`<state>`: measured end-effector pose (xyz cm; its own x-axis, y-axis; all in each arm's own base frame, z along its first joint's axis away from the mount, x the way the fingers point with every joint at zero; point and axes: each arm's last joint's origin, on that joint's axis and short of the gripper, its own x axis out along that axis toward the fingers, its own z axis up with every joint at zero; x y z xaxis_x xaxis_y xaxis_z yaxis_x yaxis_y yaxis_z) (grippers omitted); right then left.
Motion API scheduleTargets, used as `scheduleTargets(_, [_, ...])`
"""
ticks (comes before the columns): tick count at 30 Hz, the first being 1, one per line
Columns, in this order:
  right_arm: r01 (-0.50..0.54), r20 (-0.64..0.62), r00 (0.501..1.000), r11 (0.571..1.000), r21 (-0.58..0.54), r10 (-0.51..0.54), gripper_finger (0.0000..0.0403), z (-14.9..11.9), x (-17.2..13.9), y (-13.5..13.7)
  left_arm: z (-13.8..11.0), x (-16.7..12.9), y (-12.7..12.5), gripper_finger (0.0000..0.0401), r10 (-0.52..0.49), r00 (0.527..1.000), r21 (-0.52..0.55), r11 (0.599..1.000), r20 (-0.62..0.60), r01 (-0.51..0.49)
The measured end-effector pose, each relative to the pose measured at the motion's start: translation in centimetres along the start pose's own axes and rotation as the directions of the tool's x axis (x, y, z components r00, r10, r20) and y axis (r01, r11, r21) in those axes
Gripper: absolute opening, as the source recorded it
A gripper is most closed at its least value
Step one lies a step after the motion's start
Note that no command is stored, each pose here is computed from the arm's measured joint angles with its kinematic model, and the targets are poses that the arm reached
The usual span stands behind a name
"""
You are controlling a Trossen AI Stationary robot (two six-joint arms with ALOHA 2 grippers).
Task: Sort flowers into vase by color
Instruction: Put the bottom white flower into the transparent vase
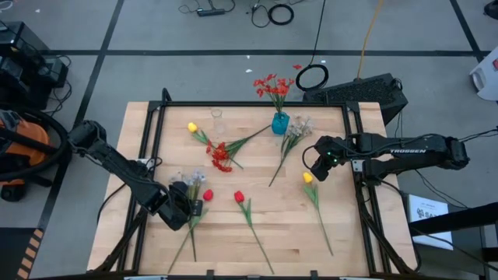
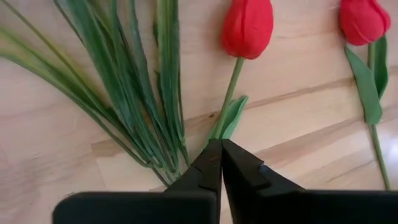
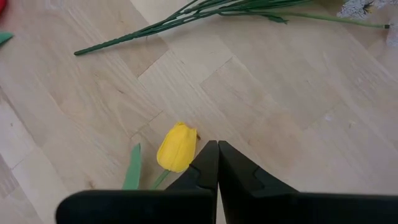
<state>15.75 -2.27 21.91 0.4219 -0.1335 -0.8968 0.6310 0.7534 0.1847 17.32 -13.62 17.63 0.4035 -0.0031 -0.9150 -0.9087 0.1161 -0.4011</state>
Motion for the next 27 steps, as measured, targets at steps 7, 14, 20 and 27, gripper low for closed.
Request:
scheduleTargets(7, [0.001,0.001,1.0,1.0,0.0,-0.001,0.0,0.0,0.0,0.0,0.0,0.0,0.0,0.0104,-0.001,1.0,-0.019,1.0,0.005,0.001])
scheduleTargets(14, [0.003,0.002,1.0,1.0,-0.004,-0.003,0.0,0.0,0.0,0.0,0.0,0.0,0.1,0.0168,0.02,1.0,-0.086,0.996,-0.015,-0.021])
scheduleTargets(20, [0.005,0.003,1.0,1.0,-0.004,-0.005,0.0,0.0,0.0,0.0,0.1,0.0,0.6,0.0171,0.096,0.994,-0.15,0.983,-0.05,-0.102])
scheduleTargets(27, [0.005,0.003,1.0,1.0,-0.004,-0.005,0.0,0.0,0.0,0.0,0.2,0.1,1.0,0.0171,0.154,0.987,-0.158,0.974,-0.046,-0.159])
